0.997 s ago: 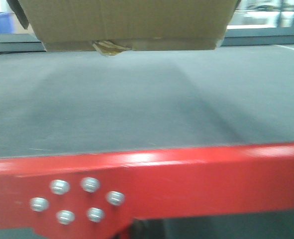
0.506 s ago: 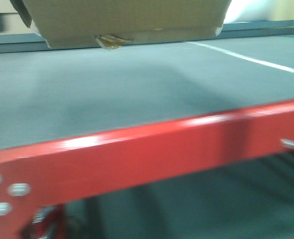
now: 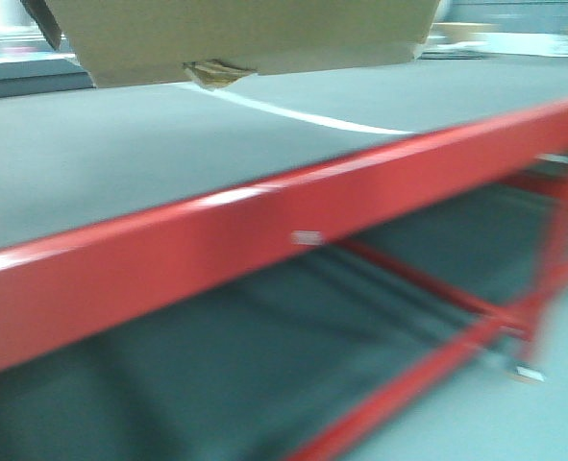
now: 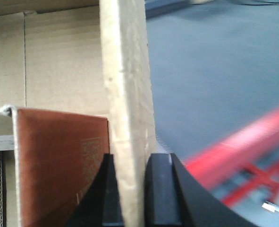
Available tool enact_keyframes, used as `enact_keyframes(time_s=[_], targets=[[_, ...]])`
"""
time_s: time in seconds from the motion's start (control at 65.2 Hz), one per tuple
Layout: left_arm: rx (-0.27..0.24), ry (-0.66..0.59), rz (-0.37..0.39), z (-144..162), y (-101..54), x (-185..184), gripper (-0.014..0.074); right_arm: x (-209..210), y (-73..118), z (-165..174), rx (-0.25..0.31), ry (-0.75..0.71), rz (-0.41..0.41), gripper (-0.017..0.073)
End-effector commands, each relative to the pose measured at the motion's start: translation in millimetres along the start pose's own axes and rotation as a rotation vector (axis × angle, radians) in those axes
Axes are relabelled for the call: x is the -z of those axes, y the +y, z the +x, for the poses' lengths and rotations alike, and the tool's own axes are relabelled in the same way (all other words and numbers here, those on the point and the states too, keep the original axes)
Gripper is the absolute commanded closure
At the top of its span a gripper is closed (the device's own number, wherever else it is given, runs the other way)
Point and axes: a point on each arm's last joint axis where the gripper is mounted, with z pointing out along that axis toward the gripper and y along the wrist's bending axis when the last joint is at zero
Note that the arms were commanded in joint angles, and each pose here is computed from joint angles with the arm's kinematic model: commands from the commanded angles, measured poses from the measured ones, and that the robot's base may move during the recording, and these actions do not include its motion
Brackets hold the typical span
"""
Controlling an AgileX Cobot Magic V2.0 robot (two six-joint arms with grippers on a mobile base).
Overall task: Stack two boxes on right shelf middle
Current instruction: 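Hold the boxes with both grippers and back away from the bench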
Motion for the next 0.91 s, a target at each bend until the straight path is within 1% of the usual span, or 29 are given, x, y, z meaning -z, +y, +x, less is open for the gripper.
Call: enact_keyframes(time_s=[0.0, 0.89], targets=[[0.003, -0.048, 0.022, -7.9, 0.6, 8.0, 0.0704, 8.4, 4.8, -17.2, -0.003, -0.123, -0.061, 0.0711], [0.003, -0.048, 0.022, -7.9, 0.6, 8.0, 0.0704, 8.4, 4.8, -17.2, -0.003, -0.123, -0.061, 0.0711]])
